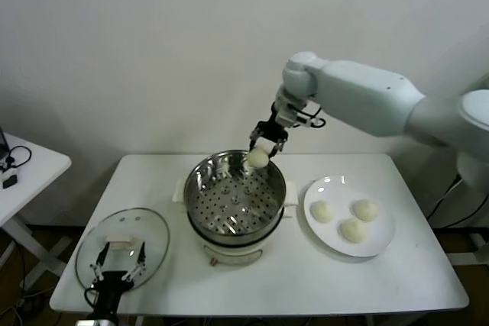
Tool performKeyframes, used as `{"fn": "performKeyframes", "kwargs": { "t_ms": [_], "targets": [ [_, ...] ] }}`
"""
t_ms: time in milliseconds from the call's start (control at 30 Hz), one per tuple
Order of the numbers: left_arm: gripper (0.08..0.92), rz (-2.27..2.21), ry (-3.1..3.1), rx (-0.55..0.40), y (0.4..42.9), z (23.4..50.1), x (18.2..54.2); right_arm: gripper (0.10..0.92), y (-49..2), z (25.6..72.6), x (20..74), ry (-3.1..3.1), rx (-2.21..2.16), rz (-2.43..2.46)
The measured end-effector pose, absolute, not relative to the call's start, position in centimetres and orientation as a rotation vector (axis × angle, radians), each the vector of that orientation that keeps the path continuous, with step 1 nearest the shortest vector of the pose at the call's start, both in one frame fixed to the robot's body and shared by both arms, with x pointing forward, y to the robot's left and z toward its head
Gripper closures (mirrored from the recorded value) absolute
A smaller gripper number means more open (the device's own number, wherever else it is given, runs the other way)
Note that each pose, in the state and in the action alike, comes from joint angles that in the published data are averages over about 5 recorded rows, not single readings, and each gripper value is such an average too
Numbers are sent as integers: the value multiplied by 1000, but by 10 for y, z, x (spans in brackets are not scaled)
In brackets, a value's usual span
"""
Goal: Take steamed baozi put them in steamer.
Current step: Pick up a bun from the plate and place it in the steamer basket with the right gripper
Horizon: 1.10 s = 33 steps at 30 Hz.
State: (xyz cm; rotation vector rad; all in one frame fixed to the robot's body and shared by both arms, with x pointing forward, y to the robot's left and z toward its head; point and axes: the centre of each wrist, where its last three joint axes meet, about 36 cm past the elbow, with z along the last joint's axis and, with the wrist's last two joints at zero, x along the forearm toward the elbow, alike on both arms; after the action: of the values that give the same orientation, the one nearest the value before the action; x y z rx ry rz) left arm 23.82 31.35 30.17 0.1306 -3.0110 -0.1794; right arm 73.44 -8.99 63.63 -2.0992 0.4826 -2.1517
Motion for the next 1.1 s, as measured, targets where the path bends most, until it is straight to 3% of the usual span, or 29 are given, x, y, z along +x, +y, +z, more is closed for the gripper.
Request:
{"fn": "performKeyframes", "kwargs": {
  "t_ms": [367,533,800,933,1100],
  "targets": [
    [177,-174,-3009,133,314,299,239,435,-63,610,747,467,-2067,-2147],
    [177,-171,-3011,131,313,299,239,359,-58,602,750,486,-2066,-2151],
    [177,-167,-3015,128,311,300,238,309,-58,601,752,497,-2076,-2150],
    [177,-164,-3017,128,309,301,237,233,-61,610,752,514,-2085,-2134],
    [177,-165,-3020,125,307,302,236,201,-74,632,754,554,-2096,-2119]
  ]
}}
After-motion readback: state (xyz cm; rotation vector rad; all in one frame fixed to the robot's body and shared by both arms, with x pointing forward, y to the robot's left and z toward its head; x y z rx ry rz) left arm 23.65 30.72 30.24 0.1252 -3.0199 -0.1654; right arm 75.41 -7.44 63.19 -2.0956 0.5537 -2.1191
